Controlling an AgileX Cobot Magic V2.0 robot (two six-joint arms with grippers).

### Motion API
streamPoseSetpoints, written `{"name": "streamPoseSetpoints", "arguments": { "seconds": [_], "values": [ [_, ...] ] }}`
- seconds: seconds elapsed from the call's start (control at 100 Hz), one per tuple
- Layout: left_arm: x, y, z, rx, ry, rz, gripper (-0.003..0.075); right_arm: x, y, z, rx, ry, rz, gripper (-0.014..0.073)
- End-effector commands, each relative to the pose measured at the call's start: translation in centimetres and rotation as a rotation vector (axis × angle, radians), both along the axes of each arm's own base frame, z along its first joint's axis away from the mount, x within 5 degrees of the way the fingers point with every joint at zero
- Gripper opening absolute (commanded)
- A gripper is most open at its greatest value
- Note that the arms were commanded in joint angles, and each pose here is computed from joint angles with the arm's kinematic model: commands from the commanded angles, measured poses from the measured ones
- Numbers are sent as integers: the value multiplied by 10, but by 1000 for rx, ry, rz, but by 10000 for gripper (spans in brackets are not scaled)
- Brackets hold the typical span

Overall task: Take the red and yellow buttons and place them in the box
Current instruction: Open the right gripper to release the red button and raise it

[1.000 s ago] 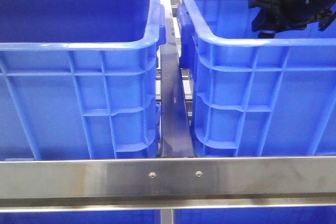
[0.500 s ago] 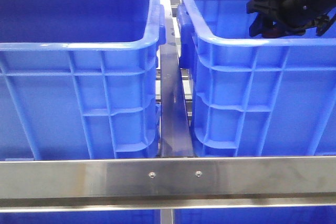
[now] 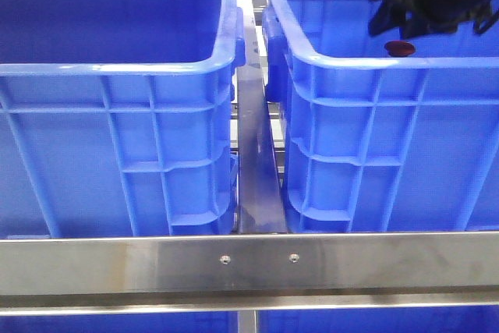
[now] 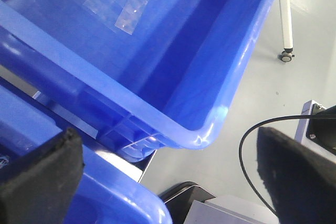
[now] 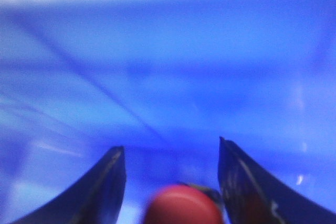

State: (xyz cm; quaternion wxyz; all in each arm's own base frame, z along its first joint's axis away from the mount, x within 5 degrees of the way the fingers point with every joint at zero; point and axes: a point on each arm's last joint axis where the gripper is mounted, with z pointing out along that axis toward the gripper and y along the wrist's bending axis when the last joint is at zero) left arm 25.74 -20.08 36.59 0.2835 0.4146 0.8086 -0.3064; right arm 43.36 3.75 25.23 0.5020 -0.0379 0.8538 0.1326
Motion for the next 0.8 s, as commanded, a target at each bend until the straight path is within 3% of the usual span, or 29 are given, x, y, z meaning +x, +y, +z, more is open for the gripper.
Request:
{"name": "streamPoseSetpoints", "arguments": {
  "seconds": [0.0,0.43,0.79],
  "values": [
    [-11,1,26,-83,-56,2,617,-15,0,48,-13,-114,27,427],
    [-11,1,26,-82,-56,2,617,-121,-4,83,-14,-178,21,404],
    [-11,1,26,-81,-55,1,617,-230,-5,84,-2,-268,54,89]
  ]
}}
